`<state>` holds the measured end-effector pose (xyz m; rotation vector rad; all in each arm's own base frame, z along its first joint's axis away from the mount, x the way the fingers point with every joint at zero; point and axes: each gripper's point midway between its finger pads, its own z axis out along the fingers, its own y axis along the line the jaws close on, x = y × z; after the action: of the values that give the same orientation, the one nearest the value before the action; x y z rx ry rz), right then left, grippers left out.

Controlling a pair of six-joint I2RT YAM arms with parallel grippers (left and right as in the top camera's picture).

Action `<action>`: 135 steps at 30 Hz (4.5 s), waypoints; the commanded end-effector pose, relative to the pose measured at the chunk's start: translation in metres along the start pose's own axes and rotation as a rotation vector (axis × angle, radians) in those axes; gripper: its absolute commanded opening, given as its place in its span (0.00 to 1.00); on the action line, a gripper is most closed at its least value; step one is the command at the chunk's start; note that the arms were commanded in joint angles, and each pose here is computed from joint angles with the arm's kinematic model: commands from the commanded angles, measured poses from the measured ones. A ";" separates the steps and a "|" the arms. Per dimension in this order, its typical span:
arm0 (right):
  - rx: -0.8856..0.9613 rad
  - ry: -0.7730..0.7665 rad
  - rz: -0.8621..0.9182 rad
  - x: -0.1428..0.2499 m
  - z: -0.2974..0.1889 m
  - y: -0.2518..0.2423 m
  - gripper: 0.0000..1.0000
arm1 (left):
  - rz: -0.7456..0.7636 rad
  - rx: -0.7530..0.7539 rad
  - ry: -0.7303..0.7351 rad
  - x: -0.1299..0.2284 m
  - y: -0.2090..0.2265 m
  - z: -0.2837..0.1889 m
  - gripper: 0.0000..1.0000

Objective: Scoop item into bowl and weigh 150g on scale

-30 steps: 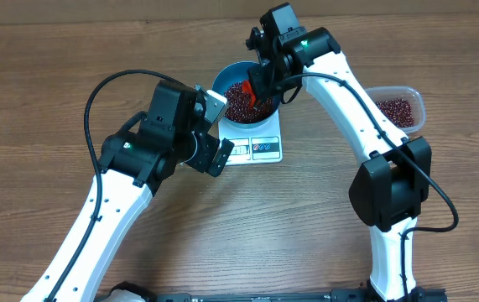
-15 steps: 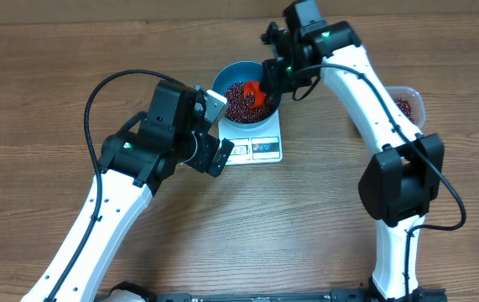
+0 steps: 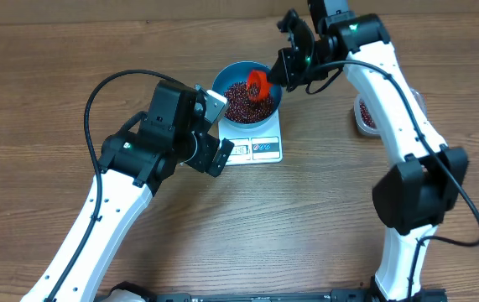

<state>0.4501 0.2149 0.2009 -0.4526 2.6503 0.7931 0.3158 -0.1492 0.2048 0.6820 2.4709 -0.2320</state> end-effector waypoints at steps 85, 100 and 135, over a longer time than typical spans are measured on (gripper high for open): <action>0.317 -0.080 -0.212 -0.006 -0.031 0.031 0.04 | 0.024 0.018 0.001 -0.001 -0.005 0.002 1.00; 0.251 -0.068 -0.257 -0.005 -0.029 0.040 0.04 | 0.024 0.018 0.001 -0.001 -0.005 0.002 1.00; 0.115 -0.060 -0.168 -0.003 -0.043 0.023 0.04 | 0.024 0.018 0.001 -0.001 -0.005 0.002 0.99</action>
<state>0.4333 0.2107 0.2170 -0.5925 2.6275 0.5981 0.3159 -0.1492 0.2050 0.6818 2.4705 -0.2316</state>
